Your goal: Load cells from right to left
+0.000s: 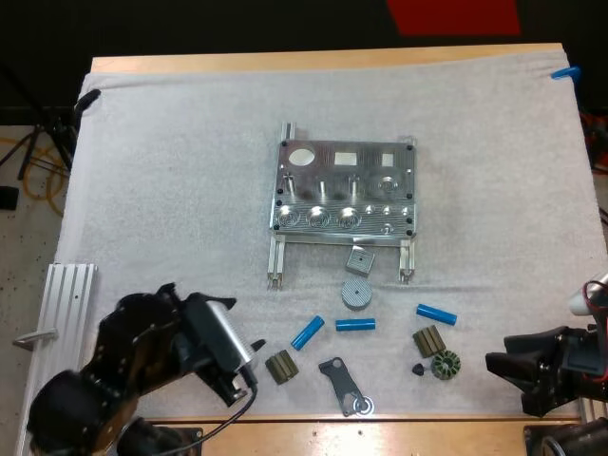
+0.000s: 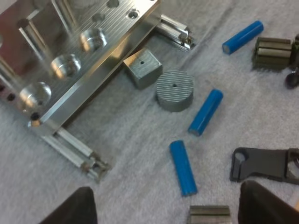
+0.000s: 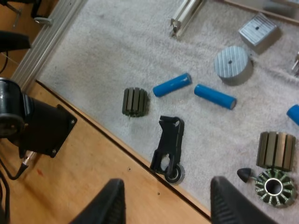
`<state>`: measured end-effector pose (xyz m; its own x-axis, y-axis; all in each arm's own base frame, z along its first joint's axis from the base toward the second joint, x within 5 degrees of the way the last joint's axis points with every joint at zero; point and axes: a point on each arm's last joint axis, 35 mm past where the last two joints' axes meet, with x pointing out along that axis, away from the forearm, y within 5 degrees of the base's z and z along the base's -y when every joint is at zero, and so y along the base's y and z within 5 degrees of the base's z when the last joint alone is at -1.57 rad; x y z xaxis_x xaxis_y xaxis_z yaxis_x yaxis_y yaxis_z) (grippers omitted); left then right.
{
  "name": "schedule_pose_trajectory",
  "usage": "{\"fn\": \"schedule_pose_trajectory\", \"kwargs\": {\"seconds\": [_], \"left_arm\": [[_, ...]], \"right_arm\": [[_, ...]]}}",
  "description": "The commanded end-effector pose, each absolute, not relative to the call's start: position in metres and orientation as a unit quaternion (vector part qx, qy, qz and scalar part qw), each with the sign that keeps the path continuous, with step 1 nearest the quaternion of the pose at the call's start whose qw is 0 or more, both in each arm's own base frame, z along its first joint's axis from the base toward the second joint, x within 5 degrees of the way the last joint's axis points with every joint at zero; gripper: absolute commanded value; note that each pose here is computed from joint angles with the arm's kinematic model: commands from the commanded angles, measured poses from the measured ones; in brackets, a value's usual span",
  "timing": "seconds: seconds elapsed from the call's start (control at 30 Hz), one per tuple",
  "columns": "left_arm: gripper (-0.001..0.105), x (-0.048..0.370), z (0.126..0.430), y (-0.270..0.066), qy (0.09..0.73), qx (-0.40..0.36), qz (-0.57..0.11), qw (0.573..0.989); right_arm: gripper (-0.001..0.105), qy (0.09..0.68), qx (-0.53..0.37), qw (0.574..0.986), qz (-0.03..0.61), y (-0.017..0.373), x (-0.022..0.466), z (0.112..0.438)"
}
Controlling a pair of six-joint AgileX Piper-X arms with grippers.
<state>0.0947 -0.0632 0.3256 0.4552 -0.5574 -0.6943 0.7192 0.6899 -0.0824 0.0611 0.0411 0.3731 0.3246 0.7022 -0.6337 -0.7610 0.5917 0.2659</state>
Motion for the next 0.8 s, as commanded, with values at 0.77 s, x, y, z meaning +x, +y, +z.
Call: {"fn": "schedule_pose_trajectory", "kwargs": {"seconds": [0.77], "left_arm": [[0.063, 0.167, 0.230, -0.151, 0.582, 0.120, -0.306, 0.744]], "right_arm": [[0.042, 0.352, -0.048, 0.817, 0.455, 0.042, 0.062, 0.377]]}}
